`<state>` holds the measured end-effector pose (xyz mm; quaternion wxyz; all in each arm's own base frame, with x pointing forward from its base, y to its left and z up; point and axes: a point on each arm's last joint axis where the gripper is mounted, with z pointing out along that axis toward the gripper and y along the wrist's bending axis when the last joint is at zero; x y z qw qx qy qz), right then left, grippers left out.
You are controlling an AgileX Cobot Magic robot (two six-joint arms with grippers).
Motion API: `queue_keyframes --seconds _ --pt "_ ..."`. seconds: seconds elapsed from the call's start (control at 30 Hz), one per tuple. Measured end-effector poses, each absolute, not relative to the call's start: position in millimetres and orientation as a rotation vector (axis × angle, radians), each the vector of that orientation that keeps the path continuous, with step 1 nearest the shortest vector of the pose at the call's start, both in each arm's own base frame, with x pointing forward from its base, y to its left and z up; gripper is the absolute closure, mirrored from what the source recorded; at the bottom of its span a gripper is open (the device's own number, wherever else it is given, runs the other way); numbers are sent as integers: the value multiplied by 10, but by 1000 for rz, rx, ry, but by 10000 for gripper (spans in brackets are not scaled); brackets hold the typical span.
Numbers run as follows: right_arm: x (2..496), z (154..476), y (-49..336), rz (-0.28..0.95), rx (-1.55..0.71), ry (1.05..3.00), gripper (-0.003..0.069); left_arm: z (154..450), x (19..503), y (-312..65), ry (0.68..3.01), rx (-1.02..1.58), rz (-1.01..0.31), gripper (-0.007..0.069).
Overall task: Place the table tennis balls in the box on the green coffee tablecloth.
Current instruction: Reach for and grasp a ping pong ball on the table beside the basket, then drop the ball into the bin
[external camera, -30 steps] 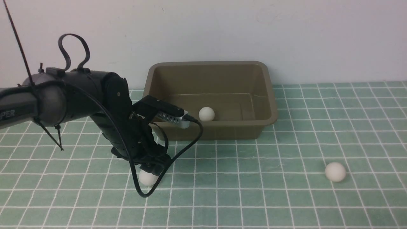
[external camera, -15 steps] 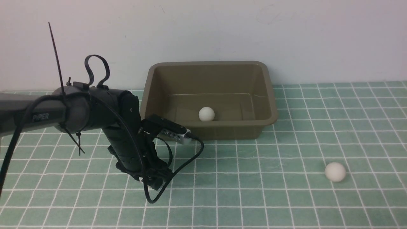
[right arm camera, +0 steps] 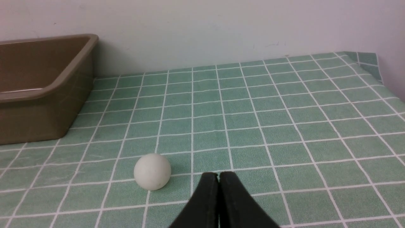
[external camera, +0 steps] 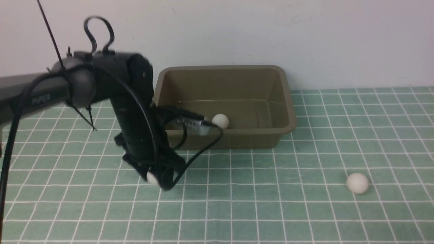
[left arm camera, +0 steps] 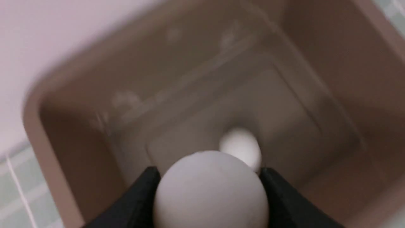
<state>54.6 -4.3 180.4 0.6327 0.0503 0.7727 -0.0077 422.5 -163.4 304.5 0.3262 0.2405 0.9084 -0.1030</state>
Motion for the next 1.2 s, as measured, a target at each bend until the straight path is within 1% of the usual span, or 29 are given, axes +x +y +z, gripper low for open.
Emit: queue_keyframes --seconds 0.1,0.23,0.4,0.63,0.8,1.0,1.07,1.13,1.2 --pt "546 1804 -43 -18 115 1768 666 2978 4353 -1664 2304 592 -261 279" --pt "546 1804 -43 -18 115 1768 666 2719 4526 -1711 2276 564 -252 279" --pt "546 1804 -43 -18 115 1768 666 2353 4638 -1749 2330 564 -249 279" --pt "546 1804 -43 -18 115 1768 666 1979 4689 -1787 2422 554 -282 276" --pt "546 1804 -43 -18 115 1768 666 1946 4691 -1800 2432 537 -305 244" --pt "546 1804 -43 -18 115 1768 666 1948 4688 -1808 2435 524 -323 151" --pt "546 1804 -43 -18 115 1768 666 1980 4664 -1805 2448 532 -327 135" --pt "546 1804 -43 -18 115 1768 666 2040 4636 -1802 2461 544 -332 135" --pt "546 1804 -43 -18 115 1768 666 2191 4581 -1786 2479 583 -324 135"
